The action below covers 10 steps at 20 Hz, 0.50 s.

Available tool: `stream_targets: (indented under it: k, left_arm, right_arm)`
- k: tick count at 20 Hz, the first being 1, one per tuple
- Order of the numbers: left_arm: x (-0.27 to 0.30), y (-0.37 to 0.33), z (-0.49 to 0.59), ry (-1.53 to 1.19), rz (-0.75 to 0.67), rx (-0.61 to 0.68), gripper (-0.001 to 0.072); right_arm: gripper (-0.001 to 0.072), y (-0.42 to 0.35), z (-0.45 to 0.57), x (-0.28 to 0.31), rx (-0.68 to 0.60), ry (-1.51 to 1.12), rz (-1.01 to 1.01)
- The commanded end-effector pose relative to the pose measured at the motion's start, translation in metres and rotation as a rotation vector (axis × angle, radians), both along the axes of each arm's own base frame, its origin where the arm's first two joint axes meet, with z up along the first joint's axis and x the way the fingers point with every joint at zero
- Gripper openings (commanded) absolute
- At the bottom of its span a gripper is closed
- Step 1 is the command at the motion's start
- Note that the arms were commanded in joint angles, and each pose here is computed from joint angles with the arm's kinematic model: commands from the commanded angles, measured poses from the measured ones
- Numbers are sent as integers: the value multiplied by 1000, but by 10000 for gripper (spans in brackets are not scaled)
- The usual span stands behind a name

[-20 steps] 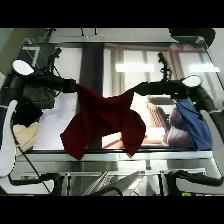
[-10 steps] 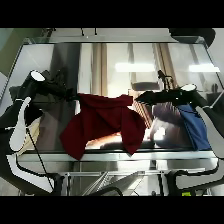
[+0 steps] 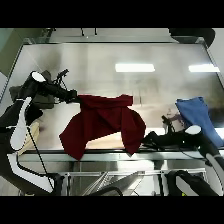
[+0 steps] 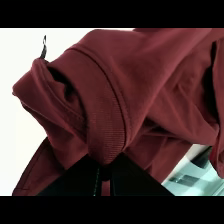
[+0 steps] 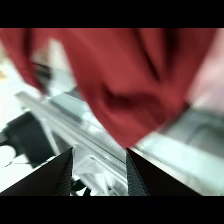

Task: Fold the shirts.

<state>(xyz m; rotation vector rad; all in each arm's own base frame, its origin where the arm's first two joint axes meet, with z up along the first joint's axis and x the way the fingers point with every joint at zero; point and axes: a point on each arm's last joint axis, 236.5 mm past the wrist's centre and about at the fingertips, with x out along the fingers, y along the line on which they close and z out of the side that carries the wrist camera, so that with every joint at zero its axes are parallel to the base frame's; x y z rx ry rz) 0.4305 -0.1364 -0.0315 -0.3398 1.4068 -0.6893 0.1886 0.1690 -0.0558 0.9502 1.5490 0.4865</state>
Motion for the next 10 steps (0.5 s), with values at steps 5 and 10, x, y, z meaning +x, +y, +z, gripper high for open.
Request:
stream_targets:
  k: [5, 10]
  left_arm:
    - [2, -21, 20, 6, 22, -124, 21]
    - [2, -21, 20, 8, 21, -124, 21]
  right_arm:
    - [389, -1, -63, -8, -232, -40, -133]
    - [382, 34, -62, 3, -129, -90, -127]
